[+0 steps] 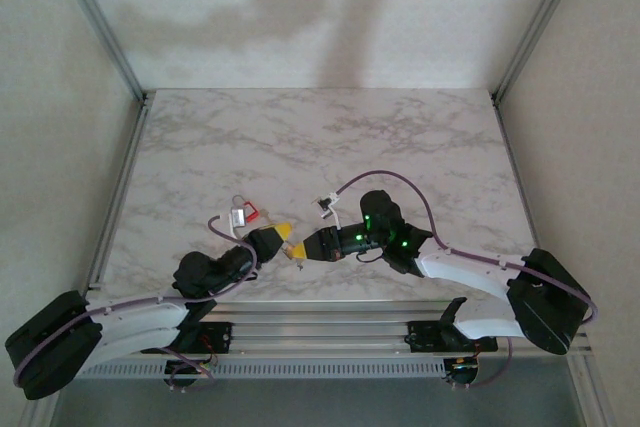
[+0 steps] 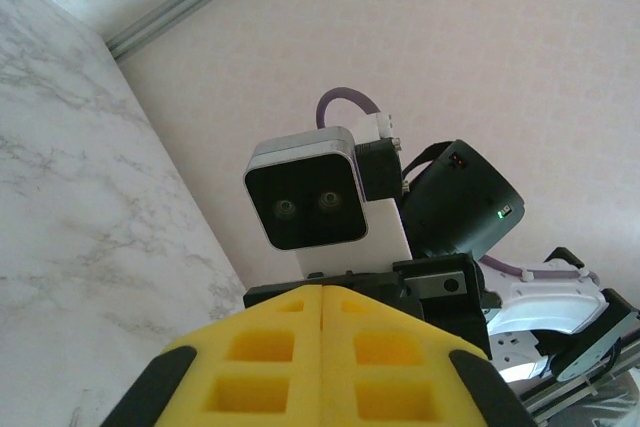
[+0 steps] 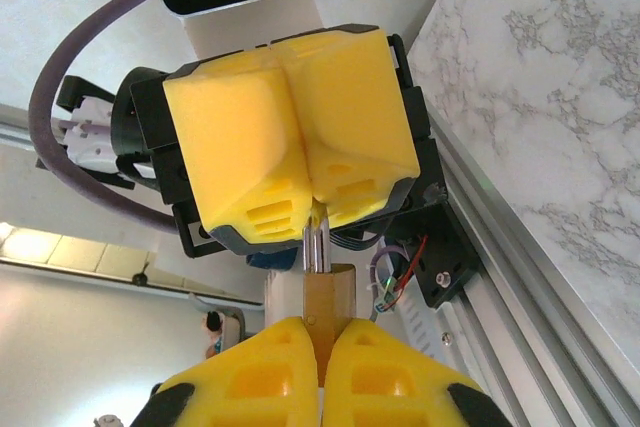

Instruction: Lock with the key

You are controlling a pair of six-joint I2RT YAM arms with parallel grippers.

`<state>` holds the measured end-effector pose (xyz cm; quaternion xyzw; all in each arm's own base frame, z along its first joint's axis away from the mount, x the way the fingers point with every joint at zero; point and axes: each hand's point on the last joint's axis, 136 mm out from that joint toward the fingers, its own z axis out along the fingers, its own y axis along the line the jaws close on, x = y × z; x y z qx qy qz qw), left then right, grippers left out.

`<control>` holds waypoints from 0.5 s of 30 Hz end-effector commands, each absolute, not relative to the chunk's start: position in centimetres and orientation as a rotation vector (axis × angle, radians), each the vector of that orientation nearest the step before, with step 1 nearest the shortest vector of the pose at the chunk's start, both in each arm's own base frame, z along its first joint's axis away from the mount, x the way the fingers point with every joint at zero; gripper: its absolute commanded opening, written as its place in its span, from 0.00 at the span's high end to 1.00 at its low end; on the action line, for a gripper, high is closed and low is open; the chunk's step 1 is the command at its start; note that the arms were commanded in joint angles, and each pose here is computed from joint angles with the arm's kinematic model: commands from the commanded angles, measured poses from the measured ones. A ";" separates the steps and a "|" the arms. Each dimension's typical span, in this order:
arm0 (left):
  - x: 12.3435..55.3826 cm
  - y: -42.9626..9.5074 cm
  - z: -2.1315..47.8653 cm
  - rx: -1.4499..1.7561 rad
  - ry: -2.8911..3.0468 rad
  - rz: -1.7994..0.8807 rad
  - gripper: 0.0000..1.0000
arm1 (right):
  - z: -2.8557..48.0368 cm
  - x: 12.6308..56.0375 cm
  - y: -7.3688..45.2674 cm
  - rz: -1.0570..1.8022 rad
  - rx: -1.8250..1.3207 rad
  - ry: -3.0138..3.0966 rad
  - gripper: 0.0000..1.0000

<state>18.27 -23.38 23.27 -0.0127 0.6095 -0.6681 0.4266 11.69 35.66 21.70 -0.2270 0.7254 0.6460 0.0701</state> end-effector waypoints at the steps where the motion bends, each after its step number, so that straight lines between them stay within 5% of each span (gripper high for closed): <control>1: 16.3 -24.1 21.1 0.081 1.603 -1.668 1.00 | 25.2 14.1 35.3 1.924 -0.632 2.007 1.00; 15: 16.5 -24.1 22.2 0.092 1.572 -1.661 1.00 | 24.9 13.5 35.3 1.924 -0.707 2.018 1.00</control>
